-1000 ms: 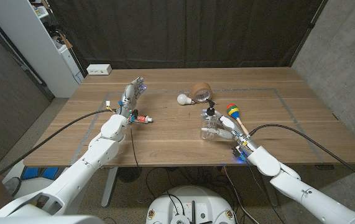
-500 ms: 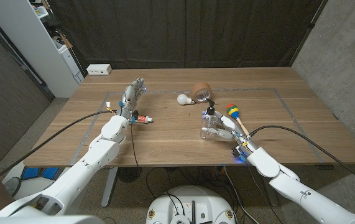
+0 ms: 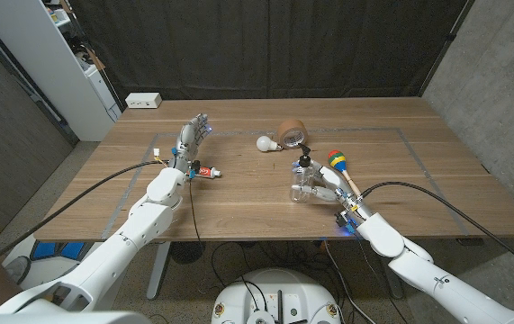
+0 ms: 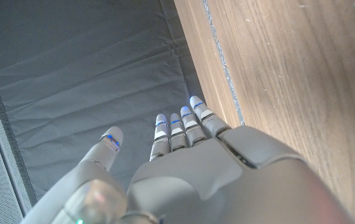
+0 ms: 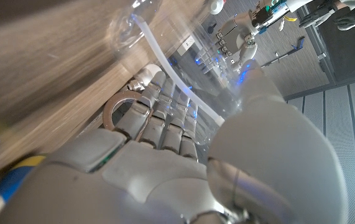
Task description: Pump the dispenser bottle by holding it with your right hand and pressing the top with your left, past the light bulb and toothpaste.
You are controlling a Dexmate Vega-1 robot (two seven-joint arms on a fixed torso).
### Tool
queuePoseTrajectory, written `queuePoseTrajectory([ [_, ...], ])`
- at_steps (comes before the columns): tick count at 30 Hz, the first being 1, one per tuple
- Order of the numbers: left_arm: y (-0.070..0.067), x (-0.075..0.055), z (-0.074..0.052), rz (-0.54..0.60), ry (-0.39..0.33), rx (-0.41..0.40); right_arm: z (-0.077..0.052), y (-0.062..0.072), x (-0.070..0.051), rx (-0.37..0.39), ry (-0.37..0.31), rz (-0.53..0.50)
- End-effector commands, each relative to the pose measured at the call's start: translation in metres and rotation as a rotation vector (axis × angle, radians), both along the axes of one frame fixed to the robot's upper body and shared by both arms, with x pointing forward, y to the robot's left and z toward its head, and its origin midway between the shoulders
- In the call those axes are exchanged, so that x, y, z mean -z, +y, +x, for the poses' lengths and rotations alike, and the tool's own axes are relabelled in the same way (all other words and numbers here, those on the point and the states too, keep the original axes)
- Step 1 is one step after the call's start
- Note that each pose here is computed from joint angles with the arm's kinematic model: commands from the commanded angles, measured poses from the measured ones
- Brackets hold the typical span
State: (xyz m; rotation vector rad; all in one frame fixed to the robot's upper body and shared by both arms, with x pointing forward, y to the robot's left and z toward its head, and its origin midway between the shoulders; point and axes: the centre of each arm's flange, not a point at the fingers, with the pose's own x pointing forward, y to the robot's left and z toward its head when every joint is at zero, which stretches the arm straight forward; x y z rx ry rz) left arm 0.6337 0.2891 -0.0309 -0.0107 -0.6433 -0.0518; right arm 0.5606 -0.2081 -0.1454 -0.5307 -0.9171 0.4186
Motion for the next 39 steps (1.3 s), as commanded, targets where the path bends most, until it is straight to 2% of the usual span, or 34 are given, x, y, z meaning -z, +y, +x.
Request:
queuePoseTrajectory([
  [1,-0.002,-0.002,-0.002,-0.015,-0.011,-0.004,-0.004,-0.004,-0.008,0.004,0.002,0.015],
  [9,-0.002,-0.007,-0.006,-0.023,-0.027,-0.013,-0.006,-0.011,-0.018,0.005,0.001,0.024],
  [20,-0.008,-0.022,-0.012,0.012,-0.044,-0.026,-0.007,-0.019,-0.042,0.013,0.001,0.045],
  [26,-0.009,-0.030,-0.016,0.021,-0.052,-0.031,-0.007,-0.021,-0.048,0.027,0.000,0.057],
  [39,-0.012,-0.056,-0.021,0.091,-0.072,-0.035,-0.005,-0.022,-0.062,0.048,0.005,0.094],
])
